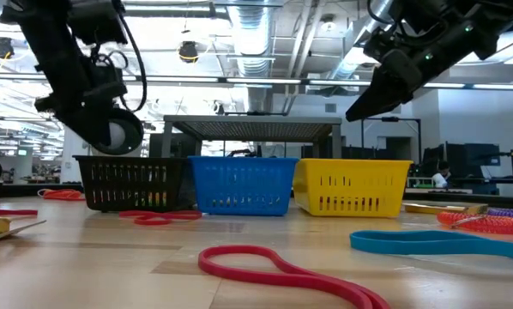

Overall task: Pick & Place Office Desk Supplies
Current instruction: Put the red rubber band into the blue basket

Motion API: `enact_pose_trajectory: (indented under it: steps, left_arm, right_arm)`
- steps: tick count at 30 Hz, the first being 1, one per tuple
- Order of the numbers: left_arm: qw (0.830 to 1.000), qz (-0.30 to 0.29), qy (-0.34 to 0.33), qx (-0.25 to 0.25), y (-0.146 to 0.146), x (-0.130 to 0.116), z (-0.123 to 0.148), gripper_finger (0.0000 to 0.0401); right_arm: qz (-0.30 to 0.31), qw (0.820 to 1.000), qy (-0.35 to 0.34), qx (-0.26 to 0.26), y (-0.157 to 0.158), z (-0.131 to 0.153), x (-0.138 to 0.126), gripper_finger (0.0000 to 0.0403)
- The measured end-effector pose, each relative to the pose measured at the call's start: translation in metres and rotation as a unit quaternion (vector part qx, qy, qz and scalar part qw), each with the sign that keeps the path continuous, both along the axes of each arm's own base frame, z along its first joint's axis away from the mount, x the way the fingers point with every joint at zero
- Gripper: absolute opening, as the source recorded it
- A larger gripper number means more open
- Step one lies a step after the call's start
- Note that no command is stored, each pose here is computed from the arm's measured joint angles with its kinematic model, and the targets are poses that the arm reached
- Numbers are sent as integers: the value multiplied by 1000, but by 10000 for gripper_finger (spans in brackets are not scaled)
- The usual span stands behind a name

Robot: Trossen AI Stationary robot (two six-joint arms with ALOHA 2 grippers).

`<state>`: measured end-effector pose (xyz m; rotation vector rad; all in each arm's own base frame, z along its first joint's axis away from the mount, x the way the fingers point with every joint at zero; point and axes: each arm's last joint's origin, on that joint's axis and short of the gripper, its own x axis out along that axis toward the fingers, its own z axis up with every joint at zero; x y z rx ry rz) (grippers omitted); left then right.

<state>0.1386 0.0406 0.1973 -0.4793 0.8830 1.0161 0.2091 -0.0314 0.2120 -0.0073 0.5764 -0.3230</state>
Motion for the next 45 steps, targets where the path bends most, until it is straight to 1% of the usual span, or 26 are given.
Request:
enact_pose_trajectory:
  steps: [5, 14, 19, 21, 26, 32, 39, 45]
  left_arm:
    - [999, 0, 41, -13, 0, 2, -17, 154]
    - [996, 14, 86, -36, 1, 9, -33, 154]
    - [993, 22, 98, -61, 1, 12, -39, 154]
    - [992, 24, 104, -64, 1, 13, -41, 154]
    - [989, 54, 117, -70, 6, 12, -46, 154]
    - [984, 74, 139, -77, 13, 12, -53, 154]
    - [982, 81, 147, -83, 16, 12, -55, 154]
    - [983, 80, 139, -89, 16, 13, -55, 154]
  right_arm:
    - [9, 1000, -3, 3, 5, 0, 1, 224]
    - [13, 1000, -6, 3, 6, 1, 1, 224]
    - [13, 1000, -9, 3, 6, 1, 2, 224]
    - [13, 1000, -9, 3, 6, 1, 2, 224]
    - [13, 1000, -10, 3, 6, 1, 2, 224]
    - [21, 1000, -10, 2, 10, 1, 2, 224]
    - [23, 1000, -9, 2, 11, 1, 2, 224]
    - [25, 1000, -8, -1, 11, 1, 2, 224]
